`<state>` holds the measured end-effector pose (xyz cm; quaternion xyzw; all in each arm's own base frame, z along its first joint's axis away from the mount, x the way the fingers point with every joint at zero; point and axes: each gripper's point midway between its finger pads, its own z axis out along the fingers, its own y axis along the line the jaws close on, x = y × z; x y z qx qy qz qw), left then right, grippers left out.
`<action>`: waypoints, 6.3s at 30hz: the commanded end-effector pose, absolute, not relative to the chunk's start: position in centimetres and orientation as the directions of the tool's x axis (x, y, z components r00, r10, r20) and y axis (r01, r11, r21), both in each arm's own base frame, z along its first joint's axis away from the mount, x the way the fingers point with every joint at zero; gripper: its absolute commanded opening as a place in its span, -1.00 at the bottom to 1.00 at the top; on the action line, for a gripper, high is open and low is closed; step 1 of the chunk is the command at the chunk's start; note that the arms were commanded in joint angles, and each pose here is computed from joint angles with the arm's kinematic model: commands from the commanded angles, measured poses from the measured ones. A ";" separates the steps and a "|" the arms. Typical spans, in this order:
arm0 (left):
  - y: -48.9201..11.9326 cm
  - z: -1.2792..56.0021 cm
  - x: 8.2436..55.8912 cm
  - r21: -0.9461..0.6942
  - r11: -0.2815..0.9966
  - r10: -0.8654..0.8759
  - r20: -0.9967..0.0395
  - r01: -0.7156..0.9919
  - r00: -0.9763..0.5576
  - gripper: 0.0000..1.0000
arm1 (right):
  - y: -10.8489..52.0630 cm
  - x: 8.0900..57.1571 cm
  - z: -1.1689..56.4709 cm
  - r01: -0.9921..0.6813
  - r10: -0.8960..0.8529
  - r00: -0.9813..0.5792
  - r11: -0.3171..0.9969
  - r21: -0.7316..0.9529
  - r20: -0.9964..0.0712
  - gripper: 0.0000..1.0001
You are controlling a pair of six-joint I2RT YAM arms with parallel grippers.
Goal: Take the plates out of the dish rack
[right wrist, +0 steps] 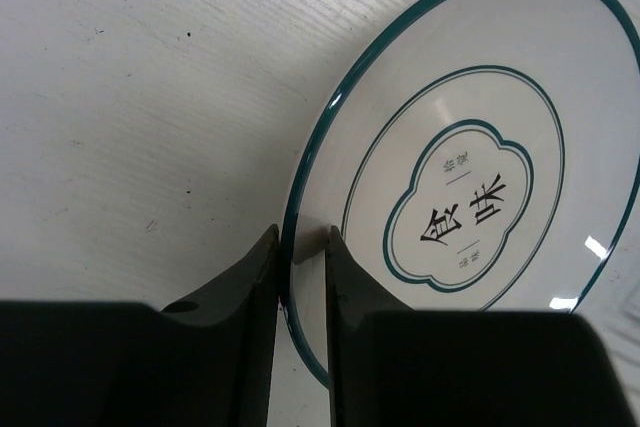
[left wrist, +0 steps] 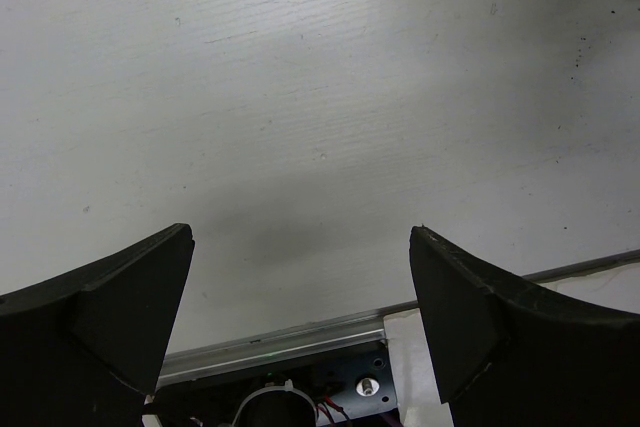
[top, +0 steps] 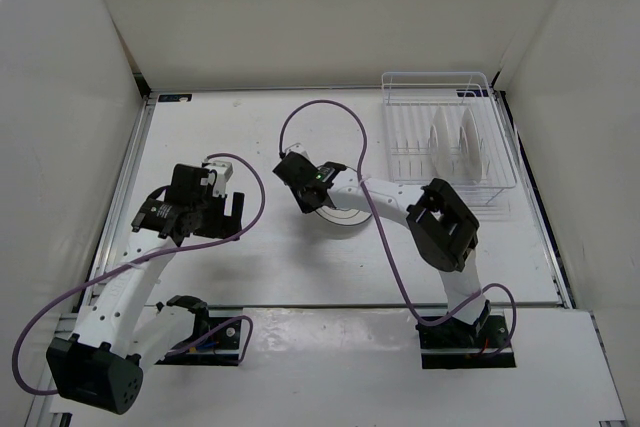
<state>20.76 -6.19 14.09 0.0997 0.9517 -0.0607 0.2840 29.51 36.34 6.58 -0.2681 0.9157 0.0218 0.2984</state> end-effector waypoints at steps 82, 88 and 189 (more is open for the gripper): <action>-5.7 15.9 21.2 -0.039 0.979 0.137 -0.607 0.201 -0.783 1.00 | 8.0 41.8 31.5 0.171 0.165 -0.566 0.982 0.081 -0.808 0.76; -5.7 15.8 21.3 -0.040 0.979 0.137 -0.607 0.202 -0.783 1.00 | 4.2 43.8 28.1 0.262 0.249 -0.601 0.959 0.107 -0.759 0.62; -5.8 15.2 21.4 -0.037 0.978 0.149 -0.574 0.207 -0.805 1.00 | 12.5 35.7 40.3 -0.324 0.262 -0.423 0.851 0.414 -0.868 -1.00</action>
